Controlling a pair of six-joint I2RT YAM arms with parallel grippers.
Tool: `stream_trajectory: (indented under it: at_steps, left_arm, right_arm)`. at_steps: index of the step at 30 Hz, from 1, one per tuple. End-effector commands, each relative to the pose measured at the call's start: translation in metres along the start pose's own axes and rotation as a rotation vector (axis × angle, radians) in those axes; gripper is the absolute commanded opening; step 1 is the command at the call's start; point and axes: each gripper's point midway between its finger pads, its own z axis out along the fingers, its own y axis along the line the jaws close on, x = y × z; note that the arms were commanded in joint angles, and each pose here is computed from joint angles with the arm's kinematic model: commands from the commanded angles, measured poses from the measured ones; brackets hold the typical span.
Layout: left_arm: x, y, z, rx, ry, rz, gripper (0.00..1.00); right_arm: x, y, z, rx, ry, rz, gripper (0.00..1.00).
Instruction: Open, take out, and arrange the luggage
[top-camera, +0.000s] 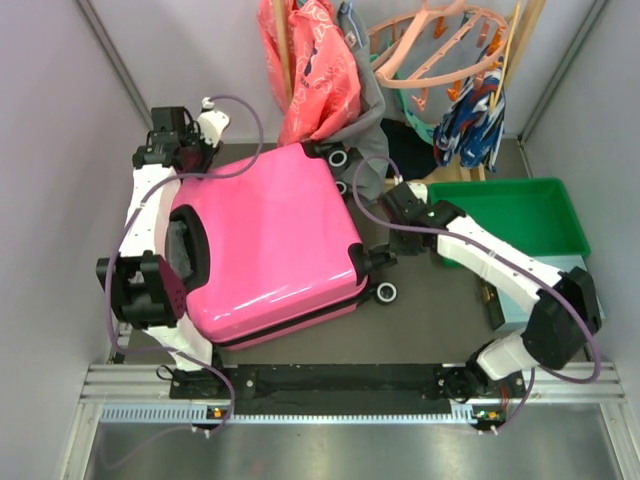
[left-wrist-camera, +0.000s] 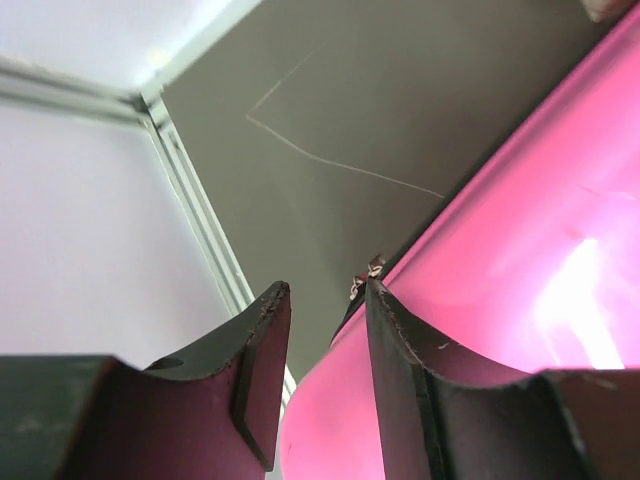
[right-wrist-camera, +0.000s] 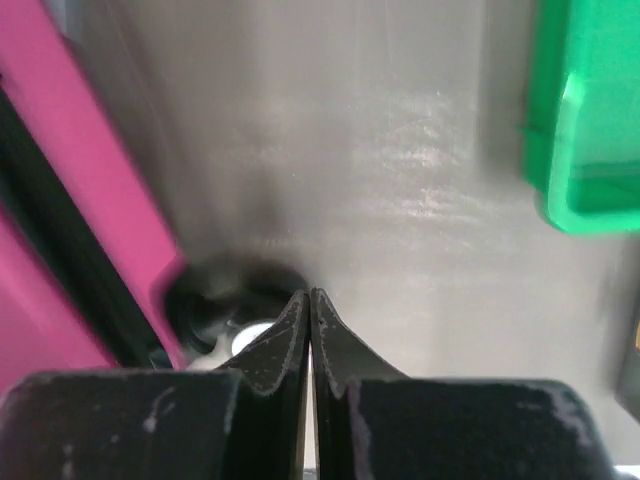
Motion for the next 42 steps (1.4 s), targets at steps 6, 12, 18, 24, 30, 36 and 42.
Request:
stream_trajectory:
  at_steps: [6, 12, 18, 24, 30, 36, 42]
  left_arm:
    - [0.103, -0.125, -0.049, 0.435, 0.374, -0.032, 0.43]
    - [0.087, -0.072, -0.048, 0.155, 0.353, -0.108, 0.47]
    - [0.058, -0.047, -0.055, 0.058, 0.264, -0.111, 0.51]
    - [0.041, -0.034, -0.059, 0.034, 0.232, -0.119, 0.56]
    - [0.032, -0.014, -0.072, -0.042, 0.209, -0.1, 0.58]
    - [0.03, -0.001, -0.083, -0.088, 0.19, -0.08, 0.61]
    - [0.032, 0.011, -0.09, -0.123, 0.191, -0.076, 0.63]
  right_arm:
    - [-0.1, 0.078, -0.021, -0.282, -0.26, 0.12, 0.0]
    - [-0.111, 0.045, -0.048, -0.25, -0.402, -0.01, 0.06]
    - [-0.118, 0.023, -0.105, -0.373, -0.563, -0.295, 0.74]
    - [-0.096, 0.029, -0.136, -0.513, -0.734, -0.611, 0.99]
    - [-0.064, 0.031, -0.119, -0.557, -0.706, -0.916, 0.95]
    - [-0.029, 0.044, -0.113, -0.663, -0.793, -1.191, 0.91]
    - [-0.005, 0.05, -0.105, -0.716, -0.701, -1.326, 0.91]
